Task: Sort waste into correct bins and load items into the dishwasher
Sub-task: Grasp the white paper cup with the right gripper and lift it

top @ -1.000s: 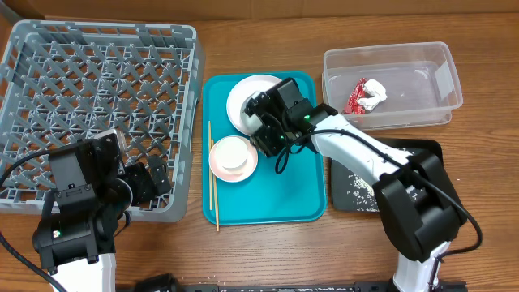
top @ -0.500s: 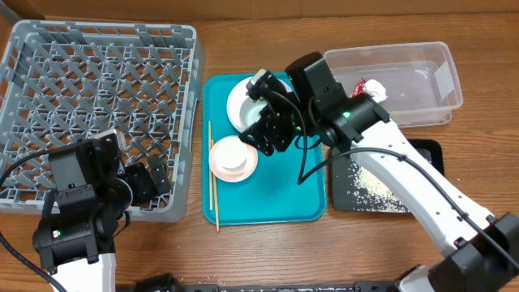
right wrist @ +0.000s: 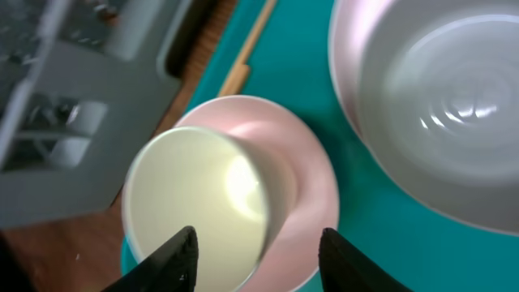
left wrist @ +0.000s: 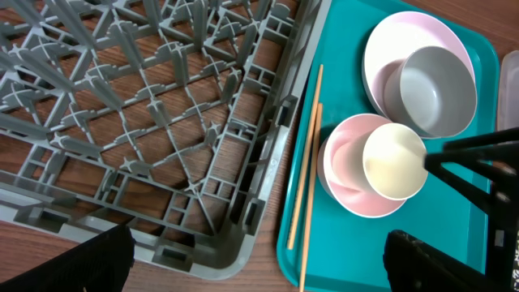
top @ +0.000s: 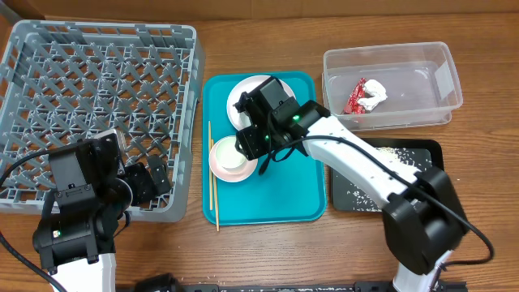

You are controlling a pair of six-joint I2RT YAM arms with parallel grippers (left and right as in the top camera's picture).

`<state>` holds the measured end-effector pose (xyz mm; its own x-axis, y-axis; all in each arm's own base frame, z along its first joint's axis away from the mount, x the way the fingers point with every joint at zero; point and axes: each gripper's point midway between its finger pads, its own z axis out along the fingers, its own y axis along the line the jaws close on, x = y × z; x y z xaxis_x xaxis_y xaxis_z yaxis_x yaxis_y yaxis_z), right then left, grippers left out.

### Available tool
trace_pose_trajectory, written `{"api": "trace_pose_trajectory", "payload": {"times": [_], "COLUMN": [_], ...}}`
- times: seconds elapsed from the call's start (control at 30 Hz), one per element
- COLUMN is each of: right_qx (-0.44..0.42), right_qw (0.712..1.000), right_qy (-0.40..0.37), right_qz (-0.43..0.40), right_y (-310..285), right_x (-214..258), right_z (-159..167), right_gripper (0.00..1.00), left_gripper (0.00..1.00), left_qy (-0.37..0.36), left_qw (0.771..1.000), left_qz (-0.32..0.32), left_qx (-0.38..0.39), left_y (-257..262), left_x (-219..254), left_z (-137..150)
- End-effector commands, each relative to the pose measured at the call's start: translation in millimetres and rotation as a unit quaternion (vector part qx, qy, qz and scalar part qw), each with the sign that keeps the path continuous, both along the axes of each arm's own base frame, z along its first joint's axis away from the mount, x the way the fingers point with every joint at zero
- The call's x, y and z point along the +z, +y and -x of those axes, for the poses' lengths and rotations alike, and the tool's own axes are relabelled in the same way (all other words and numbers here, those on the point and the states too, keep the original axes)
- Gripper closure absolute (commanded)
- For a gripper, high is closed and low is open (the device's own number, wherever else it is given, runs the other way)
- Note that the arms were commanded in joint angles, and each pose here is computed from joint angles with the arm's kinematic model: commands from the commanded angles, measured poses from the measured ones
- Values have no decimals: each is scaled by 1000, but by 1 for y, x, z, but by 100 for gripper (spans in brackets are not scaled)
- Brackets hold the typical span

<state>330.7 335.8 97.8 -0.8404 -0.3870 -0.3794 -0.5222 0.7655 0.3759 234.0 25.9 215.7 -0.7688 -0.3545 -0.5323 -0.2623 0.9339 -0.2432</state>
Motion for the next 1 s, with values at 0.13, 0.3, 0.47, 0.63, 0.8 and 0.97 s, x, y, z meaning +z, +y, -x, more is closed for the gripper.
{"api": "trace_pose_trajectory", "payload": {"times": [0.13, 0.3, 0.47, 0.63, 0.8, 0.97], "right_qx": [-43, -40, -62, -110, -112, -56], "right_qw": [998, 997, 997, 993, 979, 962], "right_qy": [42, 57, 46, 18, 50, 106], "right_qz": [16, 17, 8, -39, -161, -247], "right_y": [-3, -3, -23, -64, -98, -112], "right_x": [-29, -30, 6, 70, 126, 145], "right_z": [-2, 5, -5, -26, -29, -9], "right_gripper": [69, 94, 96, 96, 96, 96], "left_gripper": [0, 0, 0, 0, 0, 0], "left_qy": [-12, -12, -14, -31, -55, -49], "left_qw": [1000, 1000, 1000, 997, 981, 961], "left_qz": [-1, -1, 8, 45, 110, 156], "left_qx": [-5, -5, -12, -54, -150, -222], "left_y": [0, 0, -4, -22, -59, -95], "left_x": [8, 8, 9, 14, 22, 18], "left_z": [-3, -3, -3, -8, -18, -32]}}
